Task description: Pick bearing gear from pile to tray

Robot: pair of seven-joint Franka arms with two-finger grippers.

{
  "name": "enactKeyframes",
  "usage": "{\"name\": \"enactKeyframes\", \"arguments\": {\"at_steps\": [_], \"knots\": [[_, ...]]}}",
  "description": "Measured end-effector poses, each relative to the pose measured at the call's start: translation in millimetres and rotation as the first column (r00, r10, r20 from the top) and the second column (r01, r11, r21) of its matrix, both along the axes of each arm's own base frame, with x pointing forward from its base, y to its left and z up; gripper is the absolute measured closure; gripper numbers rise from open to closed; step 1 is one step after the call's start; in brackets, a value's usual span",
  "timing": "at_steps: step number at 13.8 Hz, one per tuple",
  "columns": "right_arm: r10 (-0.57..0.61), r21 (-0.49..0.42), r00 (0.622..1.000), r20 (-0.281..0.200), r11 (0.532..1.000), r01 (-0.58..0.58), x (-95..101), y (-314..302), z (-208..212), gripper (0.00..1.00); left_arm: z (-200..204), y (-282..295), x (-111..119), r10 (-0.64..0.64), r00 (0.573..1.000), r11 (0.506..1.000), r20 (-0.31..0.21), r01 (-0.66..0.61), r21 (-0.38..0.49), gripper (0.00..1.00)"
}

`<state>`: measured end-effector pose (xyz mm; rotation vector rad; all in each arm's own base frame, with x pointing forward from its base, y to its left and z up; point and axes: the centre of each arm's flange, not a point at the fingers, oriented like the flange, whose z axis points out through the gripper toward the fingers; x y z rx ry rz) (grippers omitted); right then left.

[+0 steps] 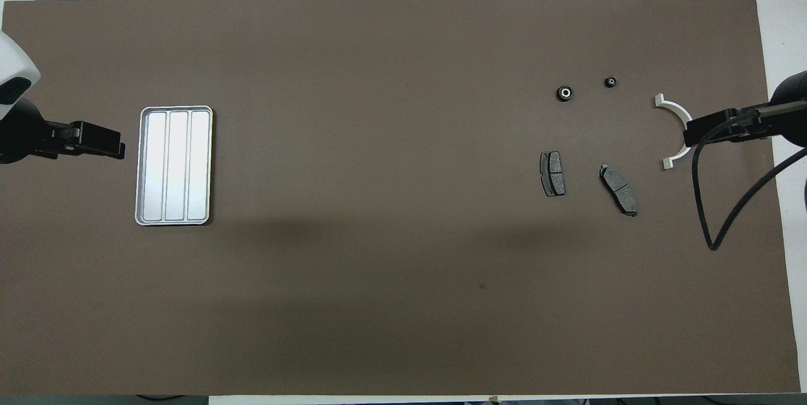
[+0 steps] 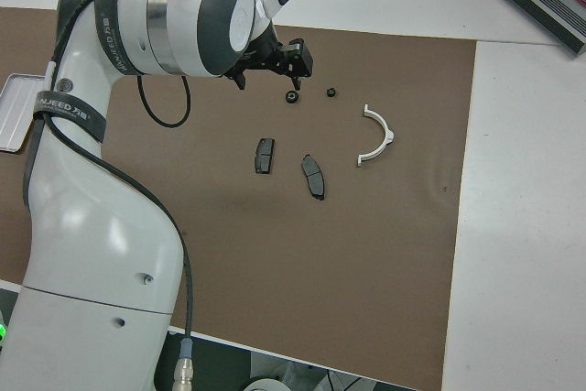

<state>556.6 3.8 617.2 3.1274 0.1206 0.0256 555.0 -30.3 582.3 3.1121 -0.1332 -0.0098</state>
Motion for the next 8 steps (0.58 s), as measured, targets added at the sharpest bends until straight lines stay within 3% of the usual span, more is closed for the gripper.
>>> {"name": "enactKeyframes", "arguments": {"at_steps": [5,8], "knots": [[0.000,-0.002,1.000,-0.017,1.000,0.000,7.8,-0.5,-12.0,0.00,0.0,0.0,0.0,0.000,1.000,1.000,0.000,0.000,0.000,0.00],[0.001,-0.022,0.997,-0.073,1.000,-0.002,29.6,-1.5,-52.6,0.00,0.0,0.0,0.0,0.000,1.000,1.000,0.000,0.000,0.000,0.00]]}}
